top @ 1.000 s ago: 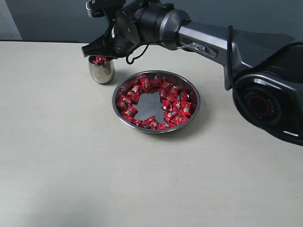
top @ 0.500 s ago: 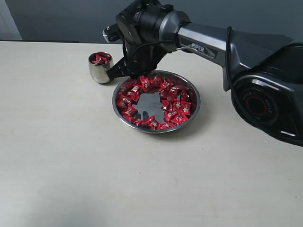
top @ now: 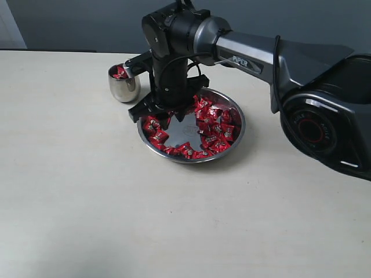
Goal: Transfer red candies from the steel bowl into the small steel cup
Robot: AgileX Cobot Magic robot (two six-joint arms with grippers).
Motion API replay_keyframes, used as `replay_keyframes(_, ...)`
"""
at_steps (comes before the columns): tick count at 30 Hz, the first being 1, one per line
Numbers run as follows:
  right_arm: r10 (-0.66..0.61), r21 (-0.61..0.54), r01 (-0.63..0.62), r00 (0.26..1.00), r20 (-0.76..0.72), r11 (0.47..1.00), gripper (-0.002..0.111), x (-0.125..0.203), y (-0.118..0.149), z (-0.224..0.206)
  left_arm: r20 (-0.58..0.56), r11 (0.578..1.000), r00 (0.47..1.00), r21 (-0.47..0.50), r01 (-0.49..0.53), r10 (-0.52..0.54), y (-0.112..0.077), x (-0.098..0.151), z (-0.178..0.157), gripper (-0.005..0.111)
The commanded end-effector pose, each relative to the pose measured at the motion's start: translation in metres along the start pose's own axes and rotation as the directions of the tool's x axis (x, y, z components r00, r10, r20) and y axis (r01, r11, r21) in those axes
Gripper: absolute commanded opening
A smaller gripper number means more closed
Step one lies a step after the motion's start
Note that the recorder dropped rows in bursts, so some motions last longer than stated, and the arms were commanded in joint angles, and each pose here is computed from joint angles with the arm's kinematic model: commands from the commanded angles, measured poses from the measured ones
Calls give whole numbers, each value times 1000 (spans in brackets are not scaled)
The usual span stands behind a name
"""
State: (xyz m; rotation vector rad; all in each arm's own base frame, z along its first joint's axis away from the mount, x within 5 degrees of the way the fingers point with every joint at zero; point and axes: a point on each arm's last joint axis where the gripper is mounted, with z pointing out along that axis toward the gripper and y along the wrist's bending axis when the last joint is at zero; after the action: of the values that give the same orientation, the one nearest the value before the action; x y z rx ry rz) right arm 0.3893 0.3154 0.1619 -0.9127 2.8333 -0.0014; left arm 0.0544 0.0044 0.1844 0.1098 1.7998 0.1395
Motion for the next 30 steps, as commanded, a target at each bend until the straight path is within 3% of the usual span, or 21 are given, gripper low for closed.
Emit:
replay_keyframes(1, 2, -18, -2, 1000, 0, 1000, 40, 0, 0, -3, 12, 1000, 1000, -1, 3, -3, 0, -1, 0, 0)
replay_keyframes(16, 5, -21, -5, 1000, -5, 1000, 40, 0, 0, -1, 12, 1000, 1000, -1, 3, -3, 0, -1, 0, 0)
replay_keyframes(23, 20, 164, -23, 1000, 19, 986, 41, -2, -18, -2, 12, 1000, 1000, -1, 3, -3, 0, -1, 0, 0)
replay_keyframes(30, -17, 6, 17, 1000, -7, 1000, 40, 3, -2, -4, 12, 1000, 1000, -1, 3, -3, 0, -1, 0, 0)
